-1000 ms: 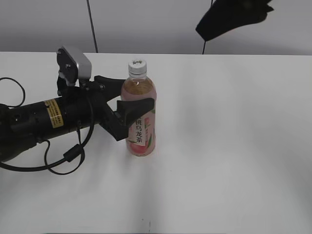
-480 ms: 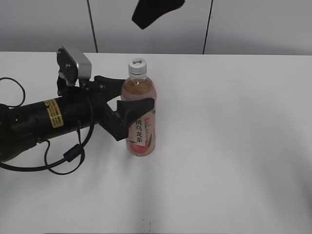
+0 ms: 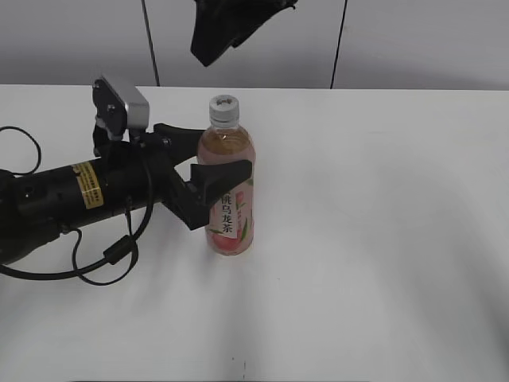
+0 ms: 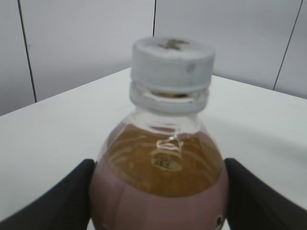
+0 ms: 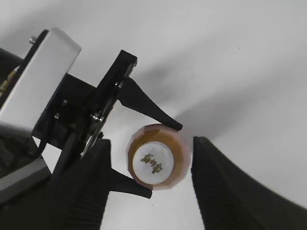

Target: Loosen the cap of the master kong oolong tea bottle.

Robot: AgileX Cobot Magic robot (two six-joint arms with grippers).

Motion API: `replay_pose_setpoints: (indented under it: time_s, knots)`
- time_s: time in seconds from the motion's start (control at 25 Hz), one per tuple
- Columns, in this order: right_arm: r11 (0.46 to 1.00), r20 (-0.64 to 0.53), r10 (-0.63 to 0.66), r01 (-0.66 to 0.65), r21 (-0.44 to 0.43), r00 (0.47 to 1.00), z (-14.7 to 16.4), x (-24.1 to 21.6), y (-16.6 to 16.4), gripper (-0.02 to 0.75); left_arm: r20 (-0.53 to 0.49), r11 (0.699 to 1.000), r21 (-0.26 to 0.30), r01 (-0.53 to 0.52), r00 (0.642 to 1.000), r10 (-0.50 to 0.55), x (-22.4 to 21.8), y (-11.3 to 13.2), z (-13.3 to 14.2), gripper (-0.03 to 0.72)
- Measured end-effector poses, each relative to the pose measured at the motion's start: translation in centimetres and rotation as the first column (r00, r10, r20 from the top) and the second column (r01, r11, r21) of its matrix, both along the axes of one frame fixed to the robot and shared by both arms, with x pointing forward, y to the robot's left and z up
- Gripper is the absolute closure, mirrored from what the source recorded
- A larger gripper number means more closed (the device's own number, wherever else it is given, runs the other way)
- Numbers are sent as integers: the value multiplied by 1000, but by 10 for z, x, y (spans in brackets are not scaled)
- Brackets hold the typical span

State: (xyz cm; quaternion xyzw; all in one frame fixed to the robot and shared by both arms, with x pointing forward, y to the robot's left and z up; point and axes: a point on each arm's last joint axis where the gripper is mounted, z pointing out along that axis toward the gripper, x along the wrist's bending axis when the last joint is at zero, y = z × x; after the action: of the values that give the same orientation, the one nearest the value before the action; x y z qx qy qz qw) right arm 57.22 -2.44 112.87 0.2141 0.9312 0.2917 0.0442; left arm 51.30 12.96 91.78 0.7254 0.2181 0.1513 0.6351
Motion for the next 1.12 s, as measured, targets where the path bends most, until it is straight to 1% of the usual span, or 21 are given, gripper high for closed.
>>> replay_pose_setpoints:
  time_s: [0.16,0.28,0.44,0.56,0.8,1.12]
  knots:
    - [996,-57,-85,86,21,995,0,0,0,332,0,1000,0,0,1000,0,0,0,0,213]
    - [994,-83,-105,107,22,991,-2,-3,3,332,0,1000,0,0,1000,0,0,0,0,213]
    - [994,-104,-110,109,-18,988,-11,-13,14,332,0,1000,0,0,1000,0,0,0,0,213]
    - [988,-93,-151,147,-56,984,-14,-19,20,332,0,1000,0,0,1000,0,0,0,0,213]
    - [962,-135,-272,266,-61,953,-14,-19,20,332,0,1000,0,0,1000,0,0,0,0,213]
    - [929,-192,-369,366,-54,909,-14,-19,20,332,0,1000,0,0,1000,0,0,0,0,213]
